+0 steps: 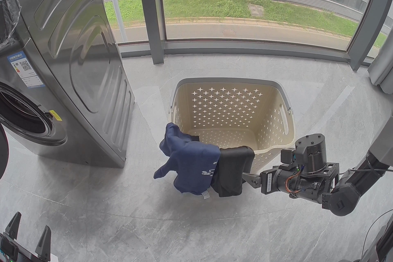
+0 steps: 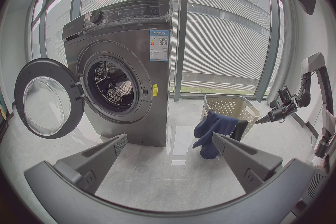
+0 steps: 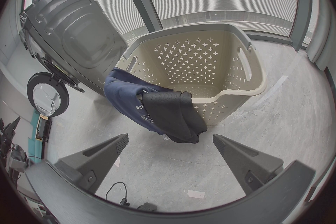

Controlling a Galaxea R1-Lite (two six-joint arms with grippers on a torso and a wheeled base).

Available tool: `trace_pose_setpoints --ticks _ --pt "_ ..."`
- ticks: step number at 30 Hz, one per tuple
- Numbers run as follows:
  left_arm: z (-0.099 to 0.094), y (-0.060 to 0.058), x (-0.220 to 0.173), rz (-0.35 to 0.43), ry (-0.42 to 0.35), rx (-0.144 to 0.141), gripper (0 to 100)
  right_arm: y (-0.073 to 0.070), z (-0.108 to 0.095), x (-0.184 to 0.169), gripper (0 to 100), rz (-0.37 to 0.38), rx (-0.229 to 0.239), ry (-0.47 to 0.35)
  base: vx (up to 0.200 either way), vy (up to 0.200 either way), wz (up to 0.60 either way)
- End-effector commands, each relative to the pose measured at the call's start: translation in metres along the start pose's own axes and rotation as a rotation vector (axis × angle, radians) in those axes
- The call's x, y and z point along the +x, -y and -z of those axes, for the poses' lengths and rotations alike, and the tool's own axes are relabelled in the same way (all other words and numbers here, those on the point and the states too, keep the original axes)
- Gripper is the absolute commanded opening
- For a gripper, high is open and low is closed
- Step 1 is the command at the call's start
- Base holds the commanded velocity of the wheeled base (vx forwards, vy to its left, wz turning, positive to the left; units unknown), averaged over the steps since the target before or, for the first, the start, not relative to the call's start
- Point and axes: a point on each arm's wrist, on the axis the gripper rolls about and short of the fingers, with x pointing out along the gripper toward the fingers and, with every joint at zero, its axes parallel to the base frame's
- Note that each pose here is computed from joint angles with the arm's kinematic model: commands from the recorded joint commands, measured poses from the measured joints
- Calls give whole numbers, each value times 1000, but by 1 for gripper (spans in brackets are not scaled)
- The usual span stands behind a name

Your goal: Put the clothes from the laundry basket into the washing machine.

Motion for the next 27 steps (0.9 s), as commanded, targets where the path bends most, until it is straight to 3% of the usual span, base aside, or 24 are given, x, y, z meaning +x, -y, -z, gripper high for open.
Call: trace_pose_setpoints --ticks 1,8,13,27 --pt "5 0 0 0 0 1 100 -1 6 5 100 1 -5 -21 0 0 0" --pt "5 0 0 0 0 1 100 -7 18 20 100 22 -26 -57 0 0 0" --pt "5 0 0 0 0 -1 100 -16 17 37 100 -2 -30 -25 0 0 0" --pt "5 0 0 0 0 -1 100 -20 23 76 100 0 -41 -26 0 0 0"
